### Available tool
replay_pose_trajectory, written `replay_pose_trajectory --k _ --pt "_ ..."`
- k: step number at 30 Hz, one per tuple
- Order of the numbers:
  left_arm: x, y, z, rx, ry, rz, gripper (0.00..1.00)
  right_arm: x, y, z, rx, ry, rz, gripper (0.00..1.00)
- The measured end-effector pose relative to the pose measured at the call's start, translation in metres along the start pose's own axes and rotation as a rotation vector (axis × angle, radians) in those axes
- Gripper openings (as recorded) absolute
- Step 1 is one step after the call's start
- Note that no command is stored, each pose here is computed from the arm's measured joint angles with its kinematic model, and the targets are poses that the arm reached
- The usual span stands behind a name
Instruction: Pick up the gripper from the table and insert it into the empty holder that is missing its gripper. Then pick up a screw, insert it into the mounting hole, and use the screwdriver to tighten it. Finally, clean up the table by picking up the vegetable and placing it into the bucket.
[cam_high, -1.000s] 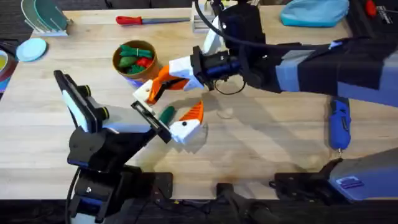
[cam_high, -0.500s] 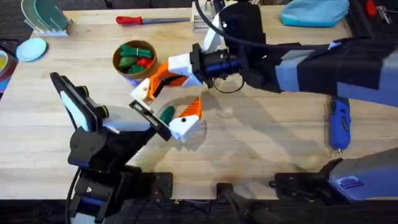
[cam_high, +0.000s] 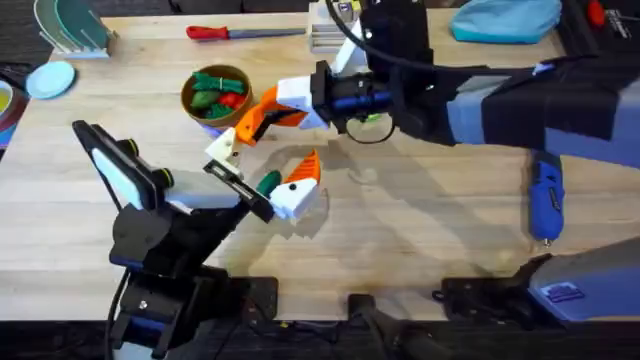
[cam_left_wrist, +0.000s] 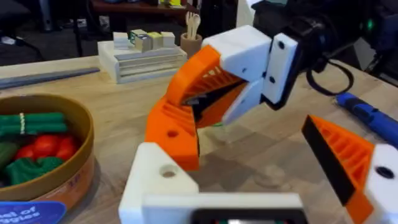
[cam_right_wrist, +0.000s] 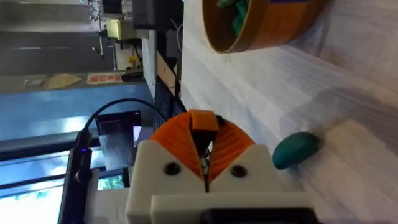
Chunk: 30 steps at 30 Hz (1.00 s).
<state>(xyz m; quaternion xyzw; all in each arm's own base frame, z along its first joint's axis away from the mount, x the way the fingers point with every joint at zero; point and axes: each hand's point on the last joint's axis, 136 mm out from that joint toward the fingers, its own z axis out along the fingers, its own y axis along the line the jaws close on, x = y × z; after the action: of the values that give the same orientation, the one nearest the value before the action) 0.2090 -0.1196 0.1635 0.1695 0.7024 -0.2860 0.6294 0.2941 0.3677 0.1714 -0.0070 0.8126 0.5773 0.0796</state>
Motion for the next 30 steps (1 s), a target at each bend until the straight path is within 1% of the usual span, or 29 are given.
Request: replay_pose_trajectory --k 8,14,18,23,30 --pt "-0.001 0.010 0.000 -0.057 -0.008 -0.017 0.991 0.012 0.003 0.019 0.041 -0.048 0.031 0.008" --pt "-0.001 0.012 -0.001 -0.067 -0.010 -0.027 0.991 0.019 0.005 0.024 0.044 -0.040 0.029 0.008" --pt "-0.001 0.010 0.000 -0.053 -0.008 -0.027 0.991 0.024 0.006 0.025 0.037 -0.017 0.024 0.008" --pt "0.000 0.004 -0.001 -0.014 -0.001 -0.028 0.991 0.036 0.010 0.028 0.027 0.024 0.004 0.008" --pt "0.001 0.000 -0.001 0.014 0.005 -0.033 0.991 0.040 0.006 0.028 0.039 0.045 0.012 0.008"
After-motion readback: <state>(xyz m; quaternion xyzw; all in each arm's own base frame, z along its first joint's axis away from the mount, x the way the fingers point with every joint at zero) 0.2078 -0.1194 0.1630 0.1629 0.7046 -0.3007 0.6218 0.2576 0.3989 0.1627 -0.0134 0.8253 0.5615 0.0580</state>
